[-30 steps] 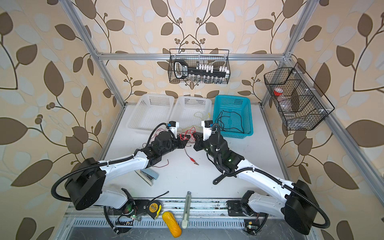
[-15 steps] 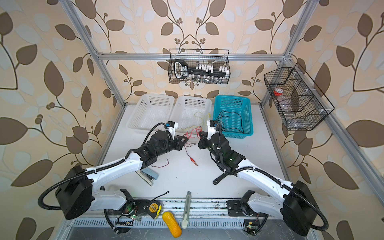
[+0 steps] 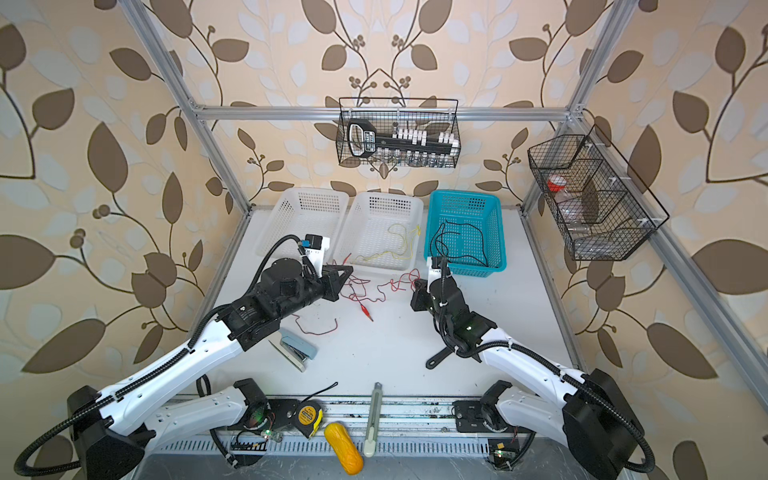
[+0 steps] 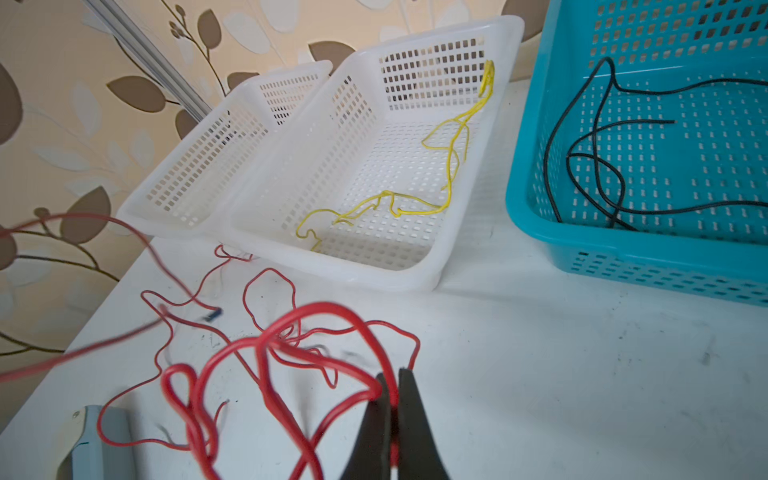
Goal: Untangle the cables
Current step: 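Carry the red strand with the left gripper into the farther white basket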
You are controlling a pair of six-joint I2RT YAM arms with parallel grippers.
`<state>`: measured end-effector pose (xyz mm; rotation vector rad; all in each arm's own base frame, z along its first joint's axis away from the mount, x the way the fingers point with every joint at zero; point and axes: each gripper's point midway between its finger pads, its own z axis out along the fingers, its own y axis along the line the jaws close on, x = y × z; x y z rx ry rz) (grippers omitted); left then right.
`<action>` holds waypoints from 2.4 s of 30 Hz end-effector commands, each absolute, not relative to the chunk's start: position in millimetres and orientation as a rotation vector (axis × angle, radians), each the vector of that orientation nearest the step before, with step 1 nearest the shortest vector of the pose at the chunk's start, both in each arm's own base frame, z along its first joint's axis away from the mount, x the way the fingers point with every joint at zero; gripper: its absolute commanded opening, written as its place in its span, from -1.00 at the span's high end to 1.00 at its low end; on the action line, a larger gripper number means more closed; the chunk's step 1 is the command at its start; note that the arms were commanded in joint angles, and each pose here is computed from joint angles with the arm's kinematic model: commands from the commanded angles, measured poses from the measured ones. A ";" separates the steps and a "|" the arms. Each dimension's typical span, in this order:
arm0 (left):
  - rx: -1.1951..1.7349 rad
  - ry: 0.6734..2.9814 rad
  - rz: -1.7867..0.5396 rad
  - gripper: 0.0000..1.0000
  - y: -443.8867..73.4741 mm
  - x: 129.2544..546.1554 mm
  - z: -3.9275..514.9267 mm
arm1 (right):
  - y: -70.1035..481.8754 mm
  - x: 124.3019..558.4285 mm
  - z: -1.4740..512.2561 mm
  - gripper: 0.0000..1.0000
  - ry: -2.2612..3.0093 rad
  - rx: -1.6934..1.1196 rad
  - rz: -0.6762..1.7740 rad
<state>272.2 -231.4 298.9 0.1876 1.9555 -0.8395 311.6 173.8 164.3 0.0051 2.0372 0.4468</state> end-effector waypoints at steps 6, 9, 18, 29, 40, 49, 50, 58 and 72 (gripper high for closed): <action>0.209 1.830 -0.710 1.00 -203.8 266.9 365.3 | 156.5 300.2 133.0 1.00 2.104 0.025 0.369; 0.200 1.812 -0.638 1.00 -194.6 272.8 380.2 | 157.7 298.3 130.1 1.00 2.110 0.022 0.383; 0.130 1.764 -0.450 1.00 -165.0 305.1 426.1 | 161.0 298.1 126.5 1.00 2.115 0.014 0.402; 0.038 1.671 -0.338 1.00 -123.1 361.4 485.2 | 168.2 296.4 117.7 1.00 2.143 -0.004 0.428; -0.062 1.759 -0.204 1.00 -87.4 430.9 454.2 | 183.3 293.3 116.0 1.00 2.149 -0.054 0.470; -0.234 1.875 -0.326 1.00 -45.2 486.8 395.7 | 188.2 290.0 111.5 1.00 2.166 -0.076 0.479; -0.236 1.889 -0.326 1.00 -44.4 489.6 389.5 | 188.6 289.8 110.9 1.00 2.168 -0.077 0.479; -0.229 2.069 -0.419 1.00 -62.5 502.7 298.9 | 195.8 291.2 112.4 1.00 2.169 -0.087 0.511; -0.316 2.260 -0.492 0.11 -71.7 489.9 208.9 | 202.5 291.9 132.8 1.00 2.131 -0.098 0.557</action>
